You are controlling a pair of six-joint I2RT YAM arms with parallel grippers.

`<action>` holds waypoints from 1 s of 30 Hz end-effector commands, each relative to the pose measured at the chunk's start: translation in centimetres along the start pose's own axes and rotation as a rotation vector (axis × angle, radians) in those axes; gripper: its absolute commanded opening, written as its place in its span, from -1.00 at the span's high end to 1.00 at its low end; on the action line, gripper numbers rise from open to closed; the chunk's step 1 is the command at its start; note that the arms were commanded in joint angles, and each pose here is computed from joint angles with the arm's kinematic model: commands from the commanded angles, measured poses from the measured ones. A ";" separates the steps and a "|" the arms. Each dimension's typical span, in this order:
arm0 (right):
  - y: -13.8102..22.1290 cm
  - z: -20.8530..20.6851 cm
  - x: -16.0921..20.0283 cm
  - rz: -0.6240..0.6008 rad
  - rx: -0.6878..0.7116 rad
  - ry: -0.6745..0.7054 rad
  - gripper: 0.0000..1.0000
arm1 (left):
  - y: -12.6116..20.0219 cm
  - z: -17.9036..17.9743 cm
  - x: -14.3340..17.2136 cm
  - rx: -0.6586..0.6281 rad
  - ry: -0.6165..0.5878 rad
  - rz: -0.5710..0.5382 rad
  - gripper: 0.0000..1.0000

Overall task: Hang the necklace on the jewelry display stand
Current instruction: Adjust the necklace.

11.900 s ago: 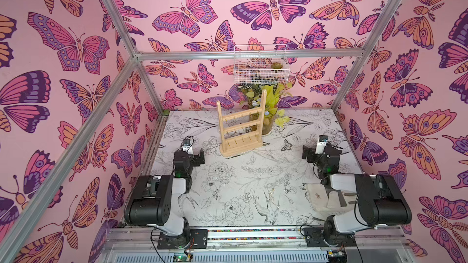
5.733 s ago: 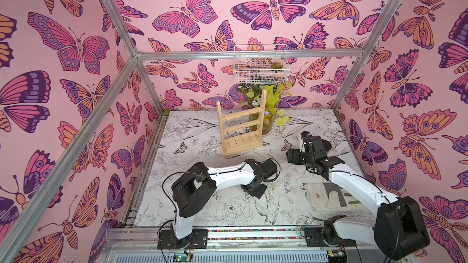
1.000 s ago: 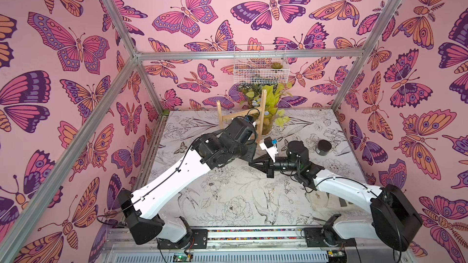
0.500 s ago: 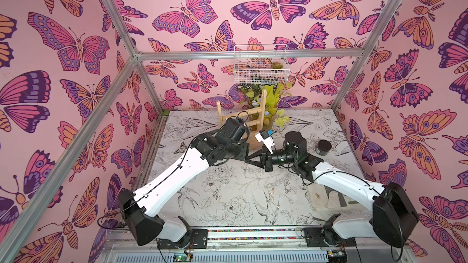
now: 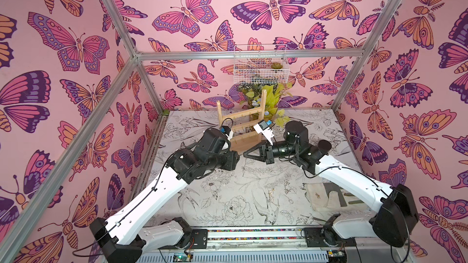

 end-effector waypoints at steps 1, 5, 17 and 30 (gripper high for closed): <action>0.2 0.3 -0.8 0.020 -0.006 -0.060 1.00 | 0.1 -0.5 -0.1 0.071 -0.039 -0.080 -0.04; 0.1 0.6 -1.4 0.036 -0.020 -0.071 1.00 | 0.4 -0.6 0.4 0.085 -0.071 -0.155 -0.05; -0.5 1.1 -2.8 0.052 -0.100 -0.123 1.00 | -0.5 -1.2 -0.4 0.080 -0.139 -0.290 0.05; -0.9 1.2 -2.9 0.060 -0.106 -0.136 1.00 | -0.3 -0.7 -0.4 0.018 -0.162 -0.315 0.35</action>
Point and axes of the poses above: each gripper's point midway between its finger pads, its own y axis back along the fingers, its own z axis along the line the jaws close on, x = y × z, the point moved 10 cm from there along y, back along the fingers, and after that the axes turned 15 degrees about -y, right-handed, at the moved point
